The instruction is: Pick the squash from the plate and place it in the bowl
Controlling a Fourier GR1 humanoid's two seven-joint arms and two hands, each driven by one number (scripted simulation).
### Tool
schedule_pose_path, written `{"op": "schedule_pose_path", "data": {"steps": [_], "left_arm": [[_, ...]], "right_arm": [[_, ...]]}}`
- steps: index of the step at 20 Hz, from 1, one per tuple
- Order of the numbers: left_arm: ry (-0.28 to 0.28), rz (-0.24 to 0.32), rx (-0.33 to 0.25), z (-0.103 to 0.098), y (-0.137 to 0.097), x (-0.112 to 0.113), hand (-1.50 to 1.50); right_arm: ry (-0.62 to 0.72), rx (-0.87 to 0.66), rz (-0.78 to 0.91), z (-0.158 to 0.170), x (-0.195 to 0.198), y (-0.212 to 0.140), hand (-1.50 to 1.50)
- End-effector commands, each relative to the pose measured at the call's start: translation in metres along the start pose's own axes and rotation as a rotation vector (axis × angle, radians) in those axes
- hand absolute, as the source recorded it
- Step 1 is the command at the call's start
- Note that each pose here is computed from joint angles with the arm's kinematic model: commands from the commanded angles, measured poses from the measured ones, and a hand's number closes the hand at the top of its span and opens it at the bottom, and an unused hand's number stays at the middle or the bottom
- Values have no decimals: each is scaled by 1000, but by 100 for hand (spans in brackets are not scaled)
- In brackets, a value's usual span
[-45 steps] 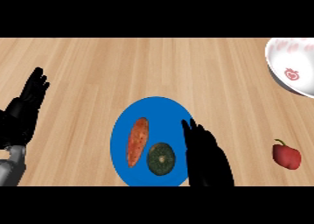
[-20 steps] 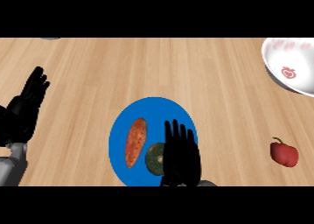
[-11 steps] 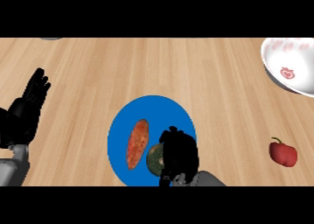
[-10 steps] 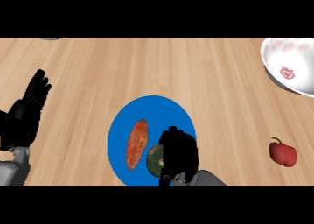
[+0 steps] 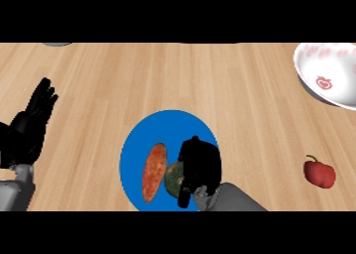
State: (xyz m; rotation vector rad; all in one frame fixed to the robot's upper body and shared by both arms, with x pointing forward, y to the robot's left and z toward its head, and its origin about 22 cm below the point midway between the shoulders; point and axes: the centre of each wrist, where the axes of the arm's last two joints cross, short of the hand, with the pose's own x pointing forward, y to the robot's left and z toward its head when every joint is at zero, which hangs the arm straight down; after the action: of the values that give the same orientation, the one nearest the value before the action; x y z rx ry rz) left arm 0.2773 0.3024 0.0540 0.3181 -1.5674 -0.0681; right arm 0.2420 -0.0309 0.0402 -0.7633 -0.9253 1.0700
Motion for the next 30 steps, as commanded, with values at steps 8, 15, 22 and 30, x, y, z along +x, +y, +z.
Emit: {"op": "schedule_pose_path", "data": {"steps": [8, 15, 22, 30], "left_arm": [[5, -5, 4, 3, 4, -2, 0], [4, -7, 15, 4, 5, -13, 0], [15, 5, 28, 1, 4, -1, 0], [7, 4, 10, -7, 4, 12, 0]], "right_arm": [[-319, -24, 199, -58, -131, -99, 150], [-392, -293, 197, -39, -161, -186, 150], [-380, -638, -42, -3, -172, -251, 150], [-283, -678, -159, -17, -227, -293, 150]]}}
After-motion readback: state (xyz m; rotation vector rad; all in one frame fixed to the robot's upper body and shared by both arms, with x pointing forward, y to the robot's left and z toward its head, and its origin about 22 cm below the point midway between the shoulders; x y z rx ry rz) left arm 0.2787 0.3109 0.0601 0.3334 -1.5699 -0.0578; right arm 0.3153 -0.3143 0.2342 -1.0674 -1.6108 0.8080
